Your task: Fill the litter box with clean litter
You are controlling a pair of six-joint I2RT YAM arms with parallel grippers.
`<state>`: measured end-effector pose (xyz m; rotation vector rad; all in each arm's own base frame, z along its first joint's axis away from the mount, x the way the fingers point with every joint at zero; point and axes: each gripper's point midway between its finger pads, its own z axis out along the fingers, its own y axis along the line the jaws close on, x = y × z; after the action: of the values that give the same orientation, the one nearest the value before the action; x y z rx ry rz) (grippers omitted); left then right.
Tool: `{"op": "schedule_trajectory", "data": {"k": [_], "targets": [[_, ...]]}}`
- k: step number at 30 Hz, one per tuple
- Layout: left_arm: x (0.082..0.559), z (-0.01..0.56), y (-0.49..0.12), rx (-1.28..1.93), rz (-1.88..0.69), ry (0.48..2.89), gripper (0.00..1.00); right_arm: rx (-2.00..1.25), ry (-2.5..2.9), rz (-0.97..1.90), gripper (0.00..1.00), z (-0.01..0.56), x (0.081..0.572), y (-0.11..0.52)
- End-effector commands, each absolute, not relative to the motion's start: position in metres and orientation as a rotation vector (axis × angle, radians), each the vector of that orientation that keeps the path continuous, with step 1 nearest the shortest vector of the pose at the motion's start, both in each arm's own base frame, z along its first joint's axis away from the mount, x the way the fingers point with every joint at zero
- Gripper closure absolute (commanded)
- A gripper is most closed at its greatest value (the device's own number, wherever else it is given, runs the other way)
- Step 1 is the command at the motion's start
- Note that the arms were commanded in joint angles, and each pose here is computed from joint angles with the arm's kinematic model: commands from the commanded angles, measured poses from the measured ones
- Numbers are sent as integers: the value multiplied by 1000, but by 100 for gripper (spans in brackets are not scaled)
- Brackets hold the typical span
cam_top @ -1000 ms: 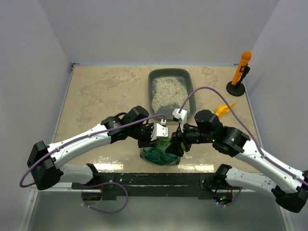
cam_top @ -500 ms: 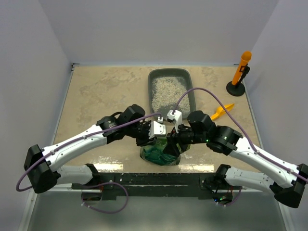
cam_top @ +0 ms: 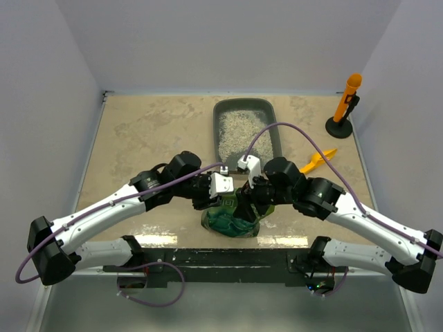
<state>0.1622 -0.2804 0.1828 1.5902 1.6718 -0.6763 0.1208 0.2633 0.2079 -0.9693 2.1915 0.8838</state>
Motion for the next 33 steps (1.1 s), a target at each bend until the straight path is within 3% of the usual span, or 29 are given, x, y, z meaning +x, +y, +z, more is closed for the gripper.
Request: {"op": "schedule_trajectory", "data": {"k": [1, 21, 33], "targets": [[161, 180, -282, 1589, -699, 1667, 57, -901, 2110, 876, 34, 248, 130, 262], [163, 180, -281, 1580, -683, 1667, 54, -925, 2222, 852, 34, 216, 121, 256], [168, 182, -277, 1544, -678, 1686, 51, -969, 2304, 854, 39, 186, 103, 258]]}}
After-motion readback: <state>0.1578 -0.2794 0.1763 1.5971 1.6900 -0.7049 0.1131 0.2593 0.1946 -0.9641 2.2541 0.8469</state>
